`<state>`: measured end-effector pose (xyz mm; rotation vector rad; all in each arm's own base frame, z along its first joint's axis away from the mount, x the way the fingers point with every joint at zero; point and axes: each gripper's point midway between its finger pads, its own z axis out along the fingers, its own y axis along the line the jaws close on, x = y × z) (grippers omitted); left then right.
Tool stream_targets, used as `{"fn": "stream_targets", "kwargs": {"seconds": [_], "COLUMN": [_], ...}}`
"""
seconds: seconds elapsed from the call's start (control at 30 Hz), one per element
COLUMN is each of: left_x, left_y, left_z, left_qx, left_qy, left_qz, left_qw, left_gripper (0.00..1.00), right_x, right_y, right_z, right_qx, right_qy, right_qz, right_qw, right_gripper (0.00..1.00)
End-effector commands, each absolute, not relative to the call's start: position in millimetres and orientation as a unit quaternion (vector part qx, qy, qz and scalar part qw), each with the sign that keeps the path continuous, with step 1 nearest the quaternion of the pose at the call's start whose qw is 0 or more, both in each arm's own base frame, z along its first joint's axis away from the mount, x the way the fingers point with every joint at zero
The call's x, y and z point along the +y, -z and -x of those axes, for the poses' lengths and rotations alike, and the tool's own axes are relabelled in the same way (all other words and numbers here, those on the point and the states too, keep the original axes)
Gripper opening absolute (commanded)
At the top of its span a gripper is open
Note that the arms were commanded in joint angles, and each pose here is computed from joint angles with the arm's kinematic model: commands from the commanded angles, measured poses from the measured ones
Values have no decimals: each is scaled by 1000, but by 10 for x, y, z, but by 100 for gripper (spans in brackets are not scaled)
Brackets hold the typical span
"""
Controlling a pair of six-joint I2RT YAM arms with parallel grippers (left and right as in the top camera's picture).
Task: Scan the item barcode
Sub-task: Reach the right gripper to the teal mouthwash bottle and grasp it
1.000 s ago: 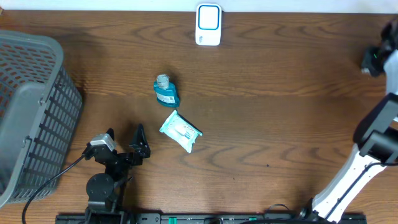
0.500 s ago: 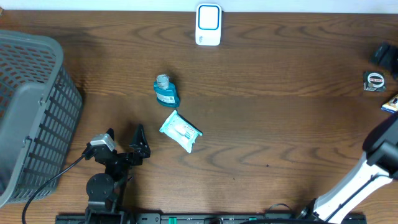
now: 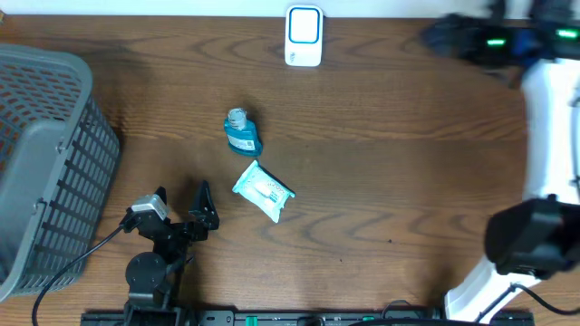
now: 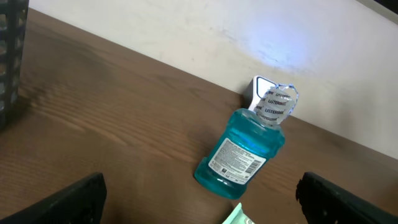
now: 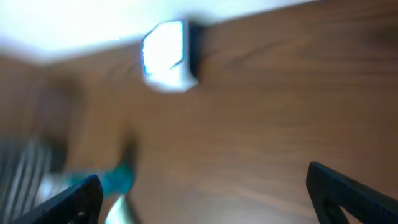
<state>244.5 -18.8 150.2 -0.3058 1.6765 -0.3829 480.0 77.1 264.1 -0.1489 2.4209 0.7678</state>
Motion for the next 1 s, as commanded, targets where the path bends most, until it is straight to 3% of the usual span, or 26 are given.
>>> {"fn": "stream_targets", "kwargs": {"seconds": [0.0,0.2,0.33,0.67,0.97], "left_x": [-158,-158,-158,-158,-158], "left_y": [-1341,-1341,-1341,-1341,-1341], "left_z": [-2438,-2438,-2438,-2438,-2438], "left_qx": [750,750,750,750,750], "left_qy": [157,157,157,157,157], "left_qz": [142,142,142,142,142], "left_qw": [626,626,626,626,626], "left_gripper": [98,98,98,98,98], "right_x": [1524,2521,2902,3527,3881], "right_y": [-2659,-2491,-2303,-1810,-1587], "right_z": [-4554,-3900,-3637,-3528,-3688], "right_qx": [879,802,771,721,716], "right_qy": [-305,-288,-261,-245,-246], "right_qz": [221,456,530,586,567], "right_qw": [292,257,238,279,324], "right_gripper": [99,99,99,99,99]}}
